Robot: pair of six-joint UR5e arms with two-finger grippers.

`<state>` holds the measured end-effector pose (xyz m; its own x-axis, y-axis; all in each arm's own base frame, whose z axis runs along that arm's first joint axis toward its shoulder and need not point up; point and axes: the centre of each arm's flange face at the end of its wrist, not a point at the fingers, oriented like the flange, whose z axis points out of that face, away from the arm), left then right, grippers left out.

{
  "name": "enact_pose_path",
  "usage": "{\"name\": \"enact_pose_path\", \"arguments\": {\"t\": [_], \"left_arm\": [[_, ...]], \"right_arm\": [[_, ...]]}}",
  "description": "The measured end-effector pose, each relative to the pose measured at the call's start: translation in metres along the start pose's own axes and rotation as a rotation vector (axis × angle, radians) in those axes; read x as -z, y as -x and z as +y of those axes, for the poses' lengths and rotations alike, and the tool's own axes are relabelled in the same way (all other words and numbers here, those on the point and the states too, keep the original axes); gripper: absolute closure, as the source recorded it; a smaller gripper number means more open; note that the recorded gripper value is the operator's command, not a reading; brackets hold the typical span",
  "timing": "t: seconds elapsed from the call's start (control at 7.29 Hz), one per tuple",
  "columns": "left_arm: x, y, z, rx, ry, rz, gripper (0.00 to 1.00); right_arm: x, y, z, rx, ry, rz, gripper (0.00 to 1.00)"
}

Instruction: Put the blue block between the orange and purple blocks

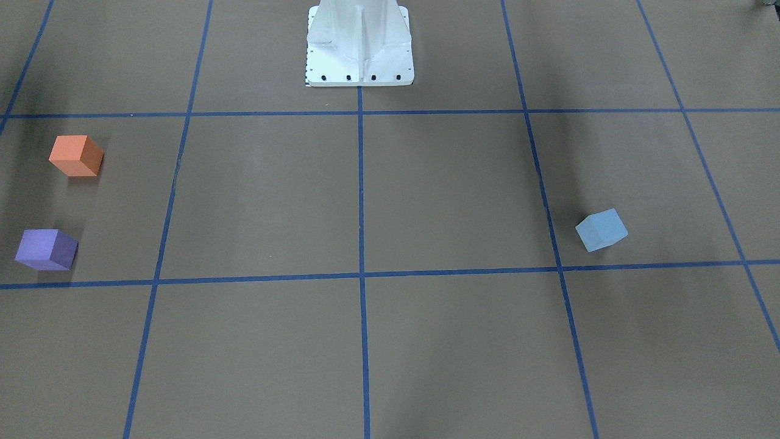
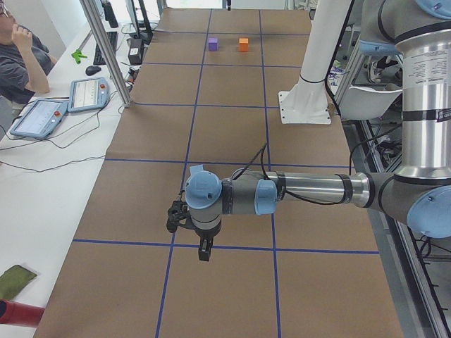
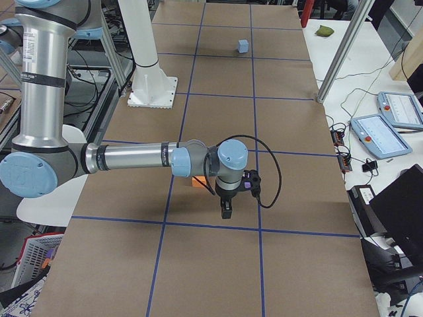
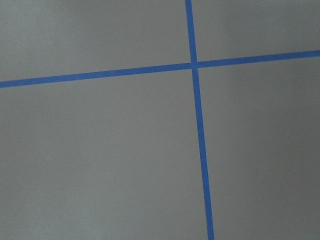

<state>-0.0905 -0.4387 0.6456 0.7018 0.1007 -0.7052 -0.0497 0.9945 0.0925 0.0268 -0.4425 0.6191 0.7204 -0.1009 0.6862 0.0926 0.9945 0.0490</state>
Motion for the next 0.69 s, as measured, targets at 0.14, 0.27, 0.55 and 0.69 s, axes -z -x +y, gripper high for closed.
{"name": "enact_pose_path", "arguments": {"t": [0.14, 0.27, 0.55, 0.69], "left_arm": [[0.000, 0.000, 0.000, -0.006, -0.004, -0.001, 0.00], [0.000, 0.000, -0.001, -0.019, -0.012, -0.003, 0.00], [0.006, -0.007, -0.004, -0.049, -0.038, -0.005, 0.00], [0.012, -0.012, -0.008, -0.069, -0.055, -0.007, 0.00]], "right_arm": [[0.000, 0.000, 0.000, -0.001, 0.000, 0.000, 0.00], [0.000, 0.000, 0.000, -0.001, 0.000, -0.001, 0.00], [0.000, 0.001, 0.000, 0.000, -0.001, -0.003, 0.00], [0.001, 0.001, -0.001, 0.001, -0.002, -0.004, 0.00]]}}
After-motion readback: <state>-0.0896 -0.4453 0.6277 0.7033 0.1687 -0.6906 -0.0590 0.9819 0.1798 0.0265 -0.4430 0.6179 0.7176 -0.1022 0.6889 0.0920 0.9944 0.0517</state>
